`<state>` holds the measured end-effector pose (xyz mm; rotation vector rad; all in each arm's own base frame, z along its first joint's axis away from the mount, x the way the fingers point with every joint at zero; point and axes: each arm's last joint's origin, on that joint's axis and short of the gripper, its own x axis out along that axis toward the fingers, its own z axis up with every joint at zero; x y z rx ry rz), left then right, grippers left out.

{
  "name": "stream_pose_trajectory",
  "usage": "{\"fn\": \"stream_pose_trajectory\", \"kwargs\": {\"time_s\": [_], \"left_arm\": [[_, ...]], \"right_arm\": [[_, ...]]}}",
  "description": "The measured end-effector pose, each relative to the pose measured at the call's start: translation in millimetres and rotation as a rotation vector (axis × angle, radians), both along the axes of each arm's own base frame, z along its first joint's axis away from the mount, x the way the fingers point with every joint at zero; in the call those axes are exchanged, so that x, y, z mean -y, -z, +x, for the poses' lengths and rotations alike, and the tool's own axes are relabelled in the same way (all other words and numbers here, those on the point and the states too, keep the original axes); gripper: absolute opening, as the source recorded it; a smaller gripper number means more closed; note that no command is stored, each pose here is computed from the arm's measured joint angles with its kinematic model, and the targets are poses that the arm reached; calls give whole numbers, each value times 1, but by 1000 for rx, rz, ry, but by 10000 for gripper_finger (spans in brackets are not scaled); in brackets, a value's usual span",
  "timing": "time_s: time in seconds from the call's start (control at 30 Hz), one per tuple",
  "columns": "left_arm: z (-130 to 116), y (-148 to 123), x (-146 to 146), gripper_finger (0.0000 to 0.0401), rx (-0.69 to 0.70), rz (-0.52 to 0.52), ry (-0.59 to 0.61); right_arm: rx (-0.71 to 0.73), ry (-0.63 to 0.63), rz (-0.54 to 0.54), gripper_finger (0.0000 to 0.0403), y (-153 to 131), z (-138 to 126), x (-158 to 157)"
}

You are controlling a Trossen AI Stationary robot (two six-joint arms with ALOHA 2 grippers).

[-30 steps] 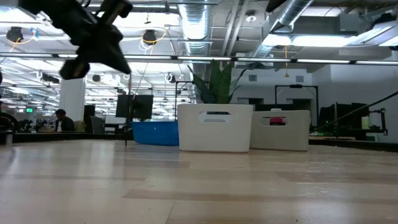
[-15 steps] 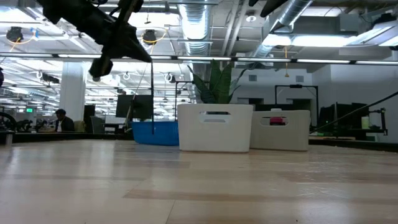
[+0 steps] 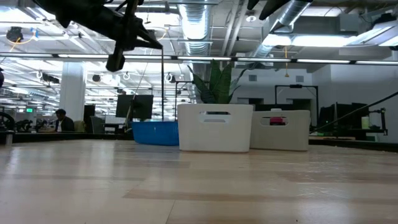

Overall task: Pick & Place Paint Supplies
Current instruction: Put the small gold paint brush into the blue bin

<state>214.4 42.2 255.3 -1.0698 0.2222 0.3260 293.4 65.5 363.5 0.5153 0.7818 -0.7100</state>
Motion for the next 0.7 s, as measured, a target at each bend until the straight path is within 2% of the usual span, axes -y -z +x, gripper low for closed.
{"fn": "stream_pose_trajectory", "kwargs": {"time_s": [0.2,0.7], "left_arm": [[0,-6,-10,0,61,9,-32],[-15,-5,-52,0,25,94,-199]], "right_arm": [[-8,5,-3,170,0,0,2],[-16,-7,-8,170,0,0,3]]}}
